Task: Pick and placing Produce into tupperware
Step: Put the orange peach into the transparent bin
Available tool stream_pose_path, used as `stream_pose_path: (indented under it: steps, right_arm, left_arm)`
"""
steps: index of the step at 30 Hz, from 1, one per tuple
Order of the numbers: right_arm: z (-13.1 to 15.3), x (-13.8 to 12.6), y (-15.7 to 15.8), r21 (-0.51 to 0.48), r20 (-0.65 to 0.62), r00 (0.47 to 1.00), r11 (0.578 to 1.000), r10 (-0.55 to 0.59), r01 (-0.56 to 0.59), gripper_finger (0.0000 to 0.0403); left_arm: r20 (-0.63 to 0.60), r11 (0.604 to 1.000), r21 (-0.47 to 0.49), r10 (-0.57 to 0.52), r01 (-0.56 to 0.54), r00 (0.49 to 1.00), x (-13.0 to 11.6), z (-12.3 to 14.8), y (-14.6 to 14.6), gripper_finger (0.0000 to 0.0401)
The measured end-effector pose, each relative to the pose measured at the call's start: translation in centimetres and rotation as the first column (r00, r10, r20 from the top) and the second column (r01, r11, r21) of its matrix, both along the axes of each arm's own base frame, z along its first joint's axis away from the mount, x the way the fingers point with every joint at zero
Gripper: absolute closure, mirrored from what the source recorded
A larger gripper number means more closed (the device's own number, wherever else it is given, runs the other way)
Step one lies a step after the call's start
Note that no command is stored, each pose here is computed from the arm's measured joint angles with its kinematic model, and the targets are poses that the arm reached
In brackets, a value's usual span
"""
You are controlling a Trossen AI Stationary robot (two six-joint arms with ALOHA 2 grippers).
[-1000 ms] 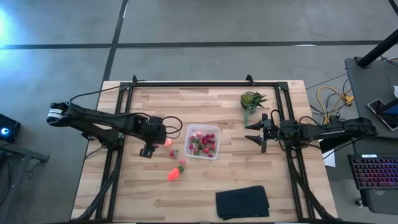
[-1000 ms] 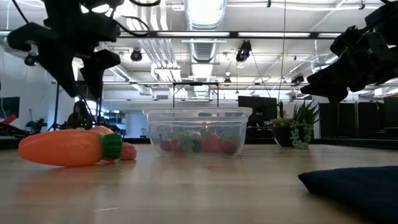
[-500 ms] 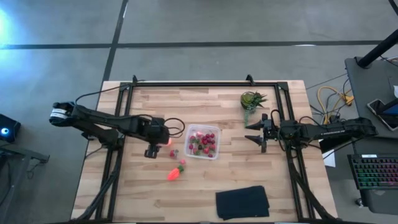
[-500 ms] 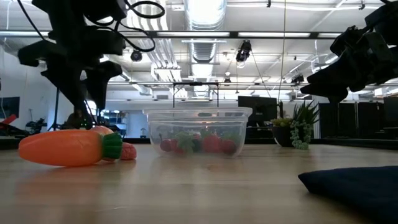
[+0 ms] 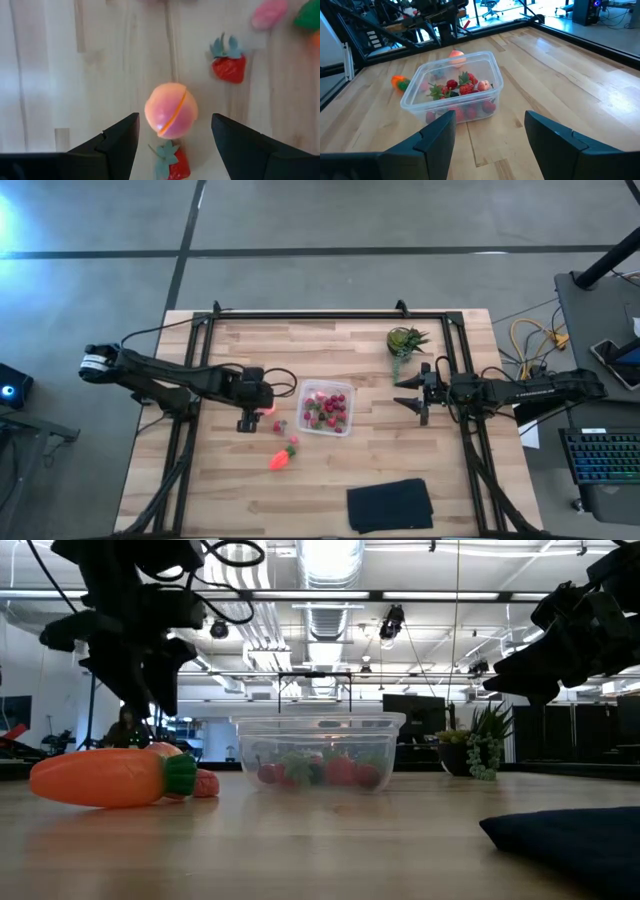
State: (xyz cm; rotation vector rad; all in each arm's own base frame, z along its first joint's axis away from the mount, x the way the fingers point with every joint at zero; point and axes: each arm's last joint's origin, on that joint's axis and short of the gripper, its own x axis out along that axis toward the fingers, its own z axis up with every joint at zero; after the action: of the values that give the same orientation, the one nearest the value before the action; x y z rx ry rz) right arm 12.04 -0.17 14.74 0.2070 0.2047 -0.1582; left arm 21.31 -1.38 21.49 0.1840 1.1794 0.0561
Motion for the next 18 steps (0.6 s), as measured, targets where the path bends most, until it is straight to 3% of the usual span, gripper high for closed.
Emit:
stream_pose_path:
  steps: [18]
  right_arm:
    - [0.0,0.0,0.0,0.000,0.000,1.000,1.000,0.000,0.000,0.0174]
  left_arm:
    - [-0.077,0.999,0.049,0.019,-0.015,0.997,0.8,-2.2,0.1,0.0168]
